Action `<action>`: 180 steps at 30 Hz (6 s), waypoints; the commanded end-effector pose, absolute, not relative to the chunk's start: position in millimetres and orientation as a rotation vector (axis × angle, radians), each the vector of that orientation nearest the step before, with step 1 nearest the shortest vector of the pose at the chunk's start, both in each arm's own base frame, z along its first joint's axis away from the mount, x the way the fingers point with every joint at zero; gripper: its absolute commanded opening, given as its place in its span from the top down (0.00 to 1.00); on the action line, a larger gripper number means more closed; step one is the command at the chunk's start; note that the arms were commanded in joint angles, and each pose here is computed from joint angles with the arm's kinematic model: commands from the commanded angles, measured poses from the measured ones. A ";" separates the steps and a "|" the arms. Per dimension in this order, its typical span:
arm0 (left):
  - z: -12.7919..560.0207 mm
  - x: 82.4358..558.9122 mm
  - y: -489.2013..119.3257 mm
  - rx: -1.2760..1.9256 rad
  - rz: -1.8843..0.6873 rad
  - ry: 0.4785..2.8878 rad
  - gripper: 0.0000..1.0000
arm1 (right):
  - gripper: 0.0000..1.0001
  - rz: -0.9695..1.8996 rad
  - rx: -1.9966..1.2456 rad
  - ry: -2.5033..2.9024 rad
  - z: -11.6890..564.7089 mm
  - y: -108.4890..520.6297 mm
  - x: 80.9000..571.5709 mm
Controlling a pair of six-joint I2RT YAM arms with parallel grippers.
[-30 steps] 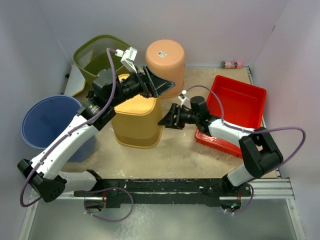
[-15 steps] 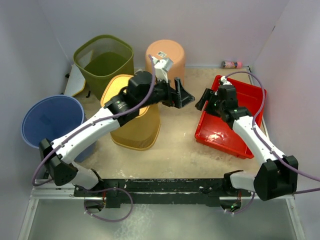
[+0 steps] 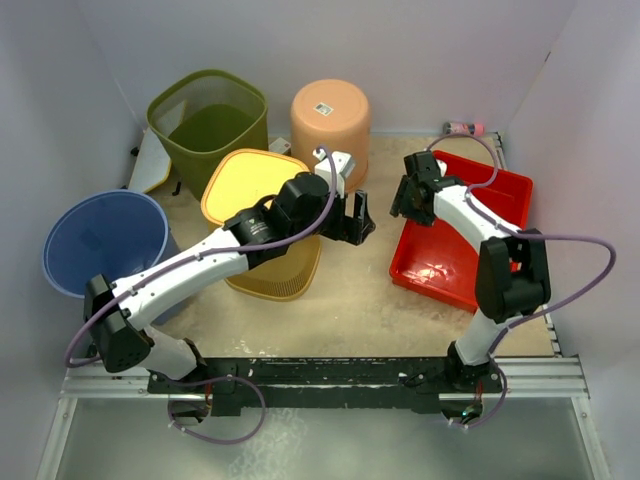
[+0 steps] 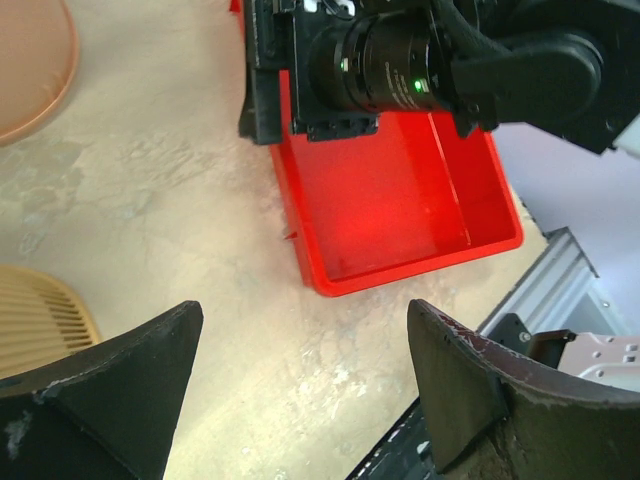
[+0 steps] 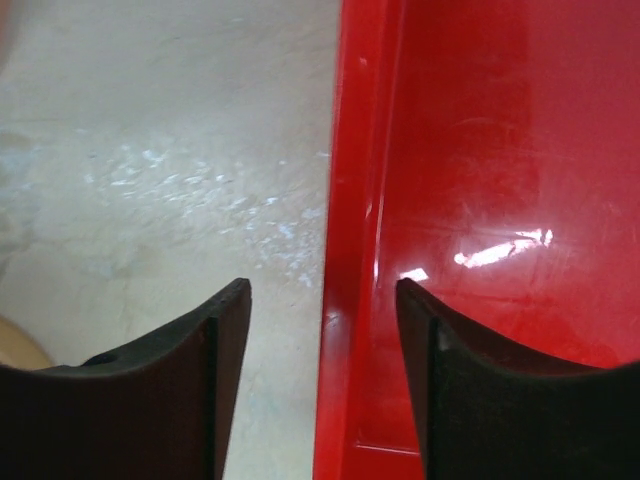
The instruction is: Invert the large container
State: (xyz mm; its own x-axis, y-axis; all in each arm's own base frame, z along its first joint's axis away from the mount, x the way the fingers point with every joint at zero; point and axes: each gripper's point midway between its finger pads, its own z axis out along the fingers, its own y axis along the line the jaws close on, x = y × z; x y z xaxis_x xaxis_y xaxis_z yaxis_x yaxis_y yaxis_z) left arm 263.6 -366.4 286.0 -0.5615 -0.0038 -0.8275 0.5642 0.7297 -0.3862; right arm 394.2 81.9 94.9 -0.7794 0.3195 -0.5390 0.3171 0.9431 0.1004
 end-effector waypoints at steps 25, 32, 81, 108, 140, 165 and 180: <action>304.4 257.6 -350.7 0.401 -0.791 1.957 0.19 | 1.00 0.373 0.446 2.419 155.6 127.3 406.9; 314.0 258.4 -350.0 0.390 -0.803 1.924 0.19 | 1.00 0.740 0.434 2.192 243.8 161.2 398.0; 317.4 257.9 -352.6 0.406 -0.821 1.895 0.19 | 0.98 1.674 0.599 1.855 228.3 108.6 347.9; 309.4 259.2 -354.1 0.427 -0.800 1.915 0.19 | 0.73 0.695 0.989 2.156 153.4 -36.3 315.9; 182.0 378.0 -400.4 0.127 -0.260 2.116 0.12 | 0.45 0.532 0.740 2.162 200.4 -17.6 312.0; 110.2 384.3 -423.6 0.223 -0.497 2.311 0.14 | 0.41 0.536 0.787 2.178 197.6 -17.6 309.4; 191.2 257.3 -541.3 0.630 -1.190 2.173 0.14 | 0.41 0.526 0.750 2.153 208.6 -18.6 311.7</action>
